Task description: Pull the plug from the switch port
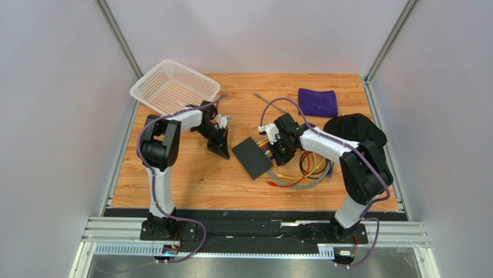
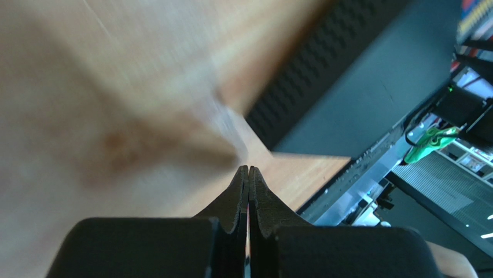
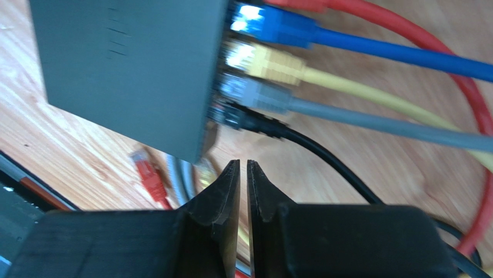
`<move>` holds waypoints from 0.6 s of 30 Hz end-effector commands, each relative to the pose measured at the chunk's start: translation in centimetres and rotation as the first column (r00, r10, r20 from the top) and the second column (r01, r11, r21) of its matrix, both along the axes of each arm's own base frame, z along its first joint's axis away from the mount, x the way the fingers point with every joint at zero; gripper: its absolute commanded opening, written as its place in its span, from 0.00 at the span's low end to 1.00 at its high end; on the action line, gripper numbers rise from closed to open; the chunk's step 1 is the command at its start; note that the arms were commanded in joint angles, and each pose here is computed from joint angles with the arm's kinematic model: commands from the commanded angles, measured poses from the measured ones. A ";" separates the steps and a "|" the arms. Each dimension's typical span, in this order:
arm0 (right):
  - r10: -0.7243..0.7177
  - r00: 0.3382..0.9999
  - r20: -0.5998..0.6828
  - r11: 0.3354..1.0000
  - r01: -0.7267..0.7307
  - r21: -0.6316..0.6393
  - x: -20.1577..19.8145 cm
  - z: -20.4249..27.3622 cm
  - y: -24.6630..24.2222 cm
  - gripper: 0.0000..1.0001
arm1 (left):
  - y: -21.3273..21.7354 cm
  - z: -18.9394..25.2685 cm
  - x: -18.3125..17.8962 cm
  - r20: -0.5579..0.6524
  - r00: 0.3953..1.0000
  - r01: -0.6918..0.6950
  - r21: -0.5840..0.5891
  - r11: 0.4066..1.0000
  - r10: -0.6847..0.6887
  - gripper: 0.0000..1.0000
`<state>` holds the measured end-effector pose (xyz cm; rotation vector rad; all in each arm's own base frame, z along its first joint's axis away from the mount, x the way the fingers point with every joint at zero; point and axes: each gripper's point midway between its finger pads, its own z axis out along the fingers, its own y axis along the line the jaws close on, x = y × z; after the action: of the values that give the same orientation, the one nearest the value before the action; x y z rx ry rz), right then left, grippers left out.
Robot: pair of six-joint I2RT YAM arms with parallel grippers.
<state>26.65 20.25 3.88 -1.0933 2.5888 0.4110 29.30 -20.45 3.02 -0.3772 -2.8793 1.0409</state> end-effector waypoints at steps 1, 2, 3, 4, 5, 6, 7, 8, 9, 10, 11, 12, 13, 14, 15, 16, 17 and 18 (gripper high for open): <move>0.047 0.999 0.020 0.997 -0.048 0.060 0.2 0.3 3.2 0.12 | -1.3 -0.6 3.3 0.049 0.999 0.003 -0.039 0.999 -0.001 0.00; 0.054 0.998 0.014 0.997 -0.055 0.060 0.0 0.1 3.4 0.12 | -1.8 -0.2 4.1 0.062 0.998 0.007 -0.058 0.998 -0.004 0.00; 0.063 0.998 0.009 0.996 -0.063 0.060 -0.2 -0.1 3.7 0.12 | -2.0 -0.9 4.3 0.048 0.999 0.006 -0.058 0.998 -0.003 0.00; 0.078 0.997 -0.007 0.996 -0.077 0.052 -0.6 -0.6 4.1 0.12 | -2.2 -1.0 4.6 0.047 0.999 0.008 -0.062 0.998 -0.005 0.00; 0.089 0.996 -0.017 0.994 -0.088 0.063 -0.8 -0.5 4.6 0.11 | -2.6 -0.6 5.2 0.061 0.998 0.016 -0.080 0.997 -0.011 0.00; 0.092 0.996 -0.020 0.994 -0.090 0.068 -0.8 -0.4 5.0 0.11 | -2.9 -1.0 5.3 0.053 0.998 0.021 -0.085 0.996 -0.016 0.00; 0.103 0.994 -0.030 0.993 -0.101 0.068 -1.2 -0.5 5.4 0.11 | -3.1 -1.1 5.5 0.054 0.998 0.025 -0.093 0.995 -0.020 0.00; 0.110 0.993 -0.034 0.991 -0.108 0.074 -1.2 -0.4 5.8 0.11 | -3.6 -0.5 6.1 0.068 0.997 0.031 -0.117 0.993 -0.023 0.00; 0.114 0.993 -0.035 0.991 -0.111 0.079 -1.4 -0.3 6.1 0.11 | -3.9 -0.6 6.2 0.066 0.997 0.039 -0.129 0.991 -0.030 0.00; 0.129 0.991 -0.039 0.989 -0.126 0.078 -1.8 -0.3 6.5 0.10 | -4.1 -0.6 6.4 0.070 0.997 0.044 -0.139 0.989 -0.035 0.00; 0.138 0.990 -0.034 0.987 -0.135 0.084 -2.0 0.0 6.7 0.10 | -4.3 -0.3 6.7 0.078 0.996 0.049 -0.144 0.988 -0.038 0.00; 0.144 0.989 -0.030 0.986 -0.141 0.085 -2.1 0.2 7.0 0.10 | -4.4 -0.5 6.8 0.076 0.996 0.055 -0.143 0.988 -0.044 0.00; 0.145 0.989 -0.026 0.987 -0.143 0.079 -2.2 0.3 7.0 0.11 | -4.5 -0.4 6.9 0.079 0.996 0.057 -0.143 0.988 -0.046 0.00; 0.141 0.990 -0.019 0.988 -0.140 0.072 -2.0 0.5 7.0 0.11 | -4.4 -0.4 6.9 0.077 0.996 0.053 -0.140 0.989 -0.043 0.00; 0.135 0.991 -0.007 0.989 -0.135 0.067 -1.6 0.9 7.1 0.11 | -4.3 -0.3 6.8 0.078 0.996 0.051 -0.134 0.990 -0.040 0.00; 0.141 0.990 -0.015 0.989 -0.141 0.038 -1.7 1.0 6.4 0.12 | -4.0 -0.4 6.5 0.071 0.997 0.048 -0.119 0.992 -0.039 0.00; 0.141 0.990 -0.014 0.990 -0.141 0.017 -1.6 1.5 5.9 0.12 | -3.8 -0.2 6.4 0.077 0.996 0.045 -0.109 0.993 -0.037 0.00; 0.154 0.988 -0.013 0.988 -0.153 0.013 -1.6 2.3 5.6 0.14 | -3.6 1.0 6.5 0.102 0.994 0.038 -0.103 0.994 -0.027 0.00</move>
<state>24.05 25.59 3.07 -1.2816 2.5644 0.4856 35.60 -23.92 2.07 -0.4348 -2.8570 1.1998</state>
